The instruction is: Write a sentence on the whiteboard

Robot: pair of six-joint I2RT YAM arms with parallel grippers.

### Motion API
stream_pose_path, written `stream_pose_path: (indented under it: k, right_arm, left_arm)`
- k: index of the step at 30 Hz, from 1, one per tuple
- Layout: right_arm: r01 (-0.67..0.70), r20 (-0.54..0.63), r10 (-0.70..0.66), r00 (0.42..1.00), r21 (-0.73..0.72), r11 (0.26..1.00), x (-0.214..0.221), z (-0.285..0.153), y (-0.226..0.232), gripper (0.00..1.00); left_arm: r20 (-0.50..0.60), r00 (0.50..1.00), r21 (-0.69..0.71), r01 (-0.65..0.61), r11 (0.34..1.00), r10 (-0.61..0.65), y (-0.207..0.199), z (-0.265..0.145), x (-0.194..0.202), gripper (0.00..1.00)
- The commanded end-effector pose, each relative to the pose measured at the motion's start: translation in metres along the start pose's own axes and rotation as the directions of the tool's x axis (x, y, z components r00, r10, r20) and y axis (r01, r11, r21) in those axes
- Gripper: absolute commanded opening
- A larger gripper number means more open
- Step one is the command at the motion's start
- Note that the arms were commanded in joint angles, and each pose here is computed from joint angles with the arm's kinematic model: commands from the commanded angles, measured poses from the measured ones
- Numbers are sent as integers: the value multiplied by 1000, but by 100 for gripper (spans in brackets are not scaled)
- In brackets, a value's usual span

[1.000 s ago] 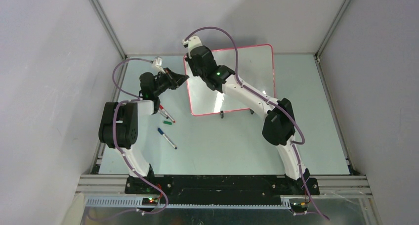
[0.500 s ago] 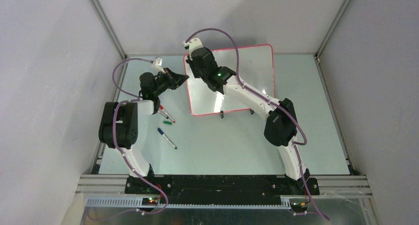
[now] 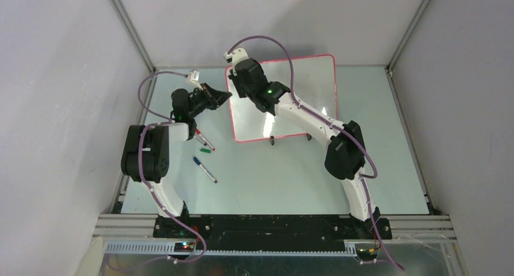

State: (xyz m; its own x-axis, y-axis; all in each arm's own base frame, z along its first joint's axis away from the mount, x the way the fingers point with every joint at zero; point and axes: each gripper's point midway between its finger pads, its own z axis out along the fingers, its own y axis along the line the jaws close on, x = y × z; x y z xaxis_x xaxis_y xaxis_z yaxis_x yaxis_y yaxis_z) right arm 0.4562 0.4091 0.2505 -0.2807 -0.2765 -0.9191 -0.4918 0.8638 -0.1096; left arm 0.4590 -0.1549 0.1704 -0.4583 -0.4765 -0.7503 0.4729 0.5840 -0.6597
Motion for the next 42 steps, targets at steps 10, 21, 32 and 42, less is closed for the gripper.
stream_pose_path:
  k: [10, 21, 32, 42]
  right_arm:
    - [-34, 61, 36, 998, -32, 999, -36, -32, -8, 0]
    - [-47, 243, 47, 969, -3, 999, -67, -66, -18, 0]
    - [-12, 299, 11, 954, 3, 1000, -76, -51, -15, 0]
    - [-9, 249, 11, 968, -7, 1000, -71, -39, -13, 0]
  left_arm:
    - [33, 997, 50, -77, 996, 75, -22, 1, -15, 0]
    - [36, 997, 56, -77, 995, 75, -24, 1, -15, 0]
    - [42, 996, 58, -79, 995, 76, -25, 0, -15, 0]
    - [43, 996, 57, -85, 995, 82, -25, -1, -15, 0]
